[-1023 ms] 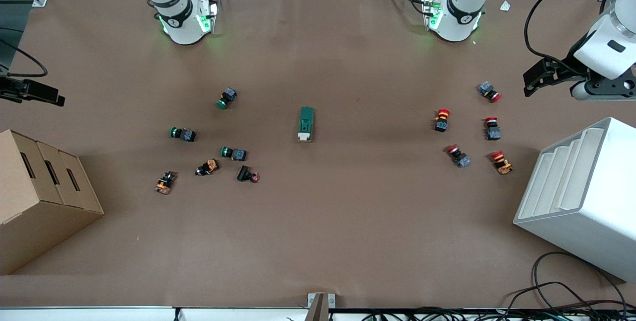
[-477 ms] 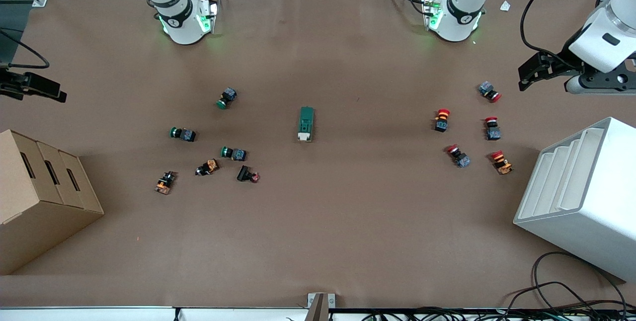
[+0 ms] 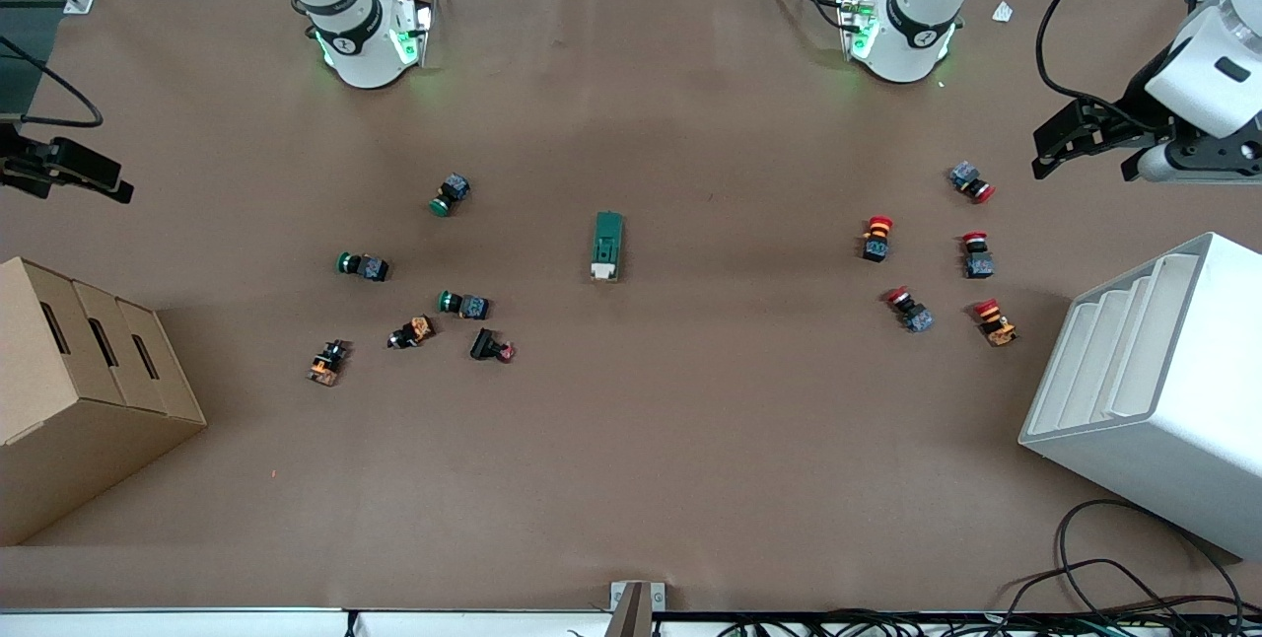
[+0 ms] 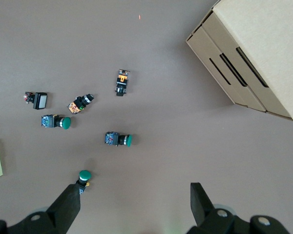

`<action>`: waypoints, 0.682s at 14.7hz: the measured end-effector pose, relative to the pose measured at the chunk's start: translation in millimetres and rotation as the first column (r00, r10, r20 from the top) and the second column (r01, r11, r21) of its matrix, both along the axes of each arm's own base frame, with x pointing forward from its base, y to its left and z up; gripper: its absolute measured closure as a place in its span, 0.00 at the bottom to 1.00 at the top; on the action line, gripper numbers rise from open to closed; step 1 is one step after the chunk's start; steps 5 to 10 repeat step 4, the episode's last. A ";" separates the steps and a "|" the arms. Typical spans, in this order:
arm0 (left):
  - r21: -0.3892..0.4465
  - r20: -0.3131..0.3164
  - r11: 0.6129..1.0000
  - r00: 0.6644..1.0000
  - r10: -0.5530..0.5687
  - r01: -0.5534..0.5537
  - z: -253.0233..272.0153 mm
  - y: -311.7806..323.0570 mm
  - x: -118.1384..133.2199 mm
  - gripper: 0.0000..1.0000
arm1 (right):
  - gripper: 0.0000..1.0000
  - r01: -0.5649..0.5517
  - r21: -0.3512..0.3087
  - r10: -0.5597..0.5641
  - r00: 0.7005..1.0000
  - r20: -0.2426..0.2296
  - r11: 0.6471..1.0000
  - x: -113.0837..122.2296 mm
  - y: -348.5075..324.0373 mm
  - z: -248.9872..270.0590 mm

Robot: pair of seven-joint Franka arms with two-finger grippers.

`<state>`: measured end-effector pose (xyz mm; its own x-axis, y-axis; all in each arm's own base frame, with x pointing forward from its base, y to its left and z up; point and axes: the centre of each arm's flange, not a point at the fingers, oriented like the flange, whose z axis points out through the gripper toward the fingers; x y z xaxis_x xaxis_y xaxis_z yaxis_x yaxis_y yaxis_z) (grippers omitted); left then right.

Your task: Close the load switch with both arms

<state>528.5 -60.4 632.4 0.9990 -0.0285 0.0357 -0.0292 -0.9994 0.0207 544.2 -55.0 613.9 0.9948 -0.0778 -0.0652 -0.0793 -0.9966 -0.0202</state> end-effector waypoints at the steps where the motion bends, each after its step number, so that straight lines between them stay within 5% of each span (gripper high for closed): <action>1: 0.000 0.001 1.000 1.000 0.001 -0.001 0.6 0.3 0.5 0.00 | 0.00 -0.003 0.000 0.003 1.000 0.000 1.000 -0.6 1.6 -0.2; 10: 0.000 -0.001 1.000 1.000 0.001 -0.001 -0.8 0.4 2.3 0.00 | 0.00 -0.004 0.000 0.004 1.000 -0.001 1.000 -0.5 2.2 -0.8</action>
